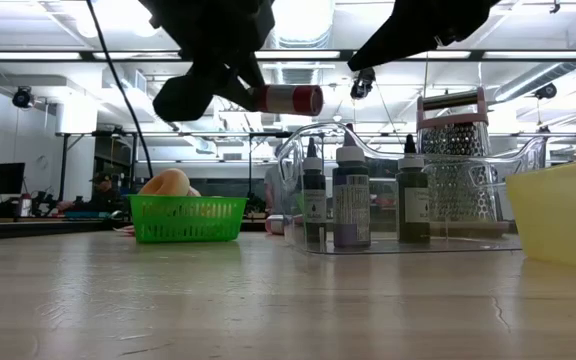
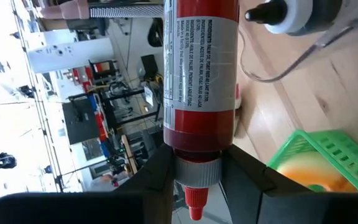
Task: Pick & Place Food Item
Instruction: Put the red food coloring bottle into the transparent bin
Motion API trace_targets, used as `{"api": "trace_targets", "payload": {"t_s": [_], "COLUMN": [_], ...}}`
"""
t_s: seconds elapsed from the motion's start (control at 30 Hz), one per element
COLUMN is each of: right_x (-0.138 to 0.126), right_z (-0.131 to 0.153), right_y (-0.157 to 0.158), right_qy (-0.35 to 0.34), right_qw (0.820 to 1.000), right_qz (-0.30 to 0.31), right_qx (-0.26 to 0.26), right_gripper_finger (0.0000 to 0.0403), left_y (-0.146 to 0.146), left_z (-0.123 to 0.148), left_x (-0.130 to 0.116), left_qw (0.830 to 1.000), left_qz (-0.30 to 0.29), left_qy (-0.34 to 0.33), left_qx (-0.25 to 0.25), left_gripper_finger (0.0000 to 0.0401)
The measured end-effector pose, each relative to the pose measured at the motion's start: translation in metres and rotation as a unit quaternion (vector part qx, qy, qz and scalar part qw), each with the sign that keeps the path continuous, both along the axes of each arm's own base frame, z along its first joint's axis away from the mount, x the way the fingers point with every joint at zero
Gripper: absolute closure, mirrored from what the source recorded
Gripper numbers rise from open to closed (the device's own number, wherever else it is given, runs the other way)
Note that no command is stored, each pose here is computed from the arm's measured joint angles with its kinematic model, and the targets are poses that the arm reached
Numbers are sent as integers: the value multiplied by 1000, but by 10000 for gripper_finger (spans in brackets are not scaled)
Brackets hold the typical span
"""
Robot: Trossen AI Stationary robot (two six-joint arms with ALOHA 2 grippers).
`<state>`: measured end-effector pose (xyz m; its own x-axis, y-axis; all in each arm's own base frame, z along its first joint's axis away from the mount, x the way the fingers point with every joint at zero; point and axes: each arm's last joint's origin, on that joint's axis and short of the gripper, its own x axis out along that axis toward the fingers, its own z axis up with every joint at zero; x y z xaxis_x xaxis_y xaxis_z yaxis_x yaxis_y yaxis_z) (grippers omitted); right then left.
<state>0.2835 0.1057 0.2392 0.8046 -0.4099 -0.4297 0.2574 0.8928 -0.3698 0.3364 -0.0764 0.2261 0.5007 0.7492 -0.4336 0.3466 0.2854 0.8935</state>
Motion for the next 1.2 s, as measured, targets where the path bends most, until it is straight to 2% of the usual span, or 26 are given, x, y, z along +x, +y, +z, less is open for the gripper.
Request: {"api": "trace_targets", "payload": {"t_s": [0.53,0.67,0.93,1.2], "right_x": [7,10,12,14], "right_z": [-6,-8,-5,-2], "right_y": [1,0,0,-1], "right_qy": [7,-1,-20,-37], "right_qw": [999,999,998,998], "right_qz": [8,-14,-20,-25], "right_qx": [-32,-52,-48,-40], "right_gripper_finger": [157,146,134,138], "left_y": [-15,-15,-16,-16], "left_z": [9,9,11,11], "left_x": [8,8,10,11], "left_qw": [998,997,996,995], "left_qz": [-29,-30,-30,-33], "left_qy": [-61,-65,-84,-89], "left_qx": [-11,-19,-28,-33], "left_gripper_finger": [304,304,304,304]}}
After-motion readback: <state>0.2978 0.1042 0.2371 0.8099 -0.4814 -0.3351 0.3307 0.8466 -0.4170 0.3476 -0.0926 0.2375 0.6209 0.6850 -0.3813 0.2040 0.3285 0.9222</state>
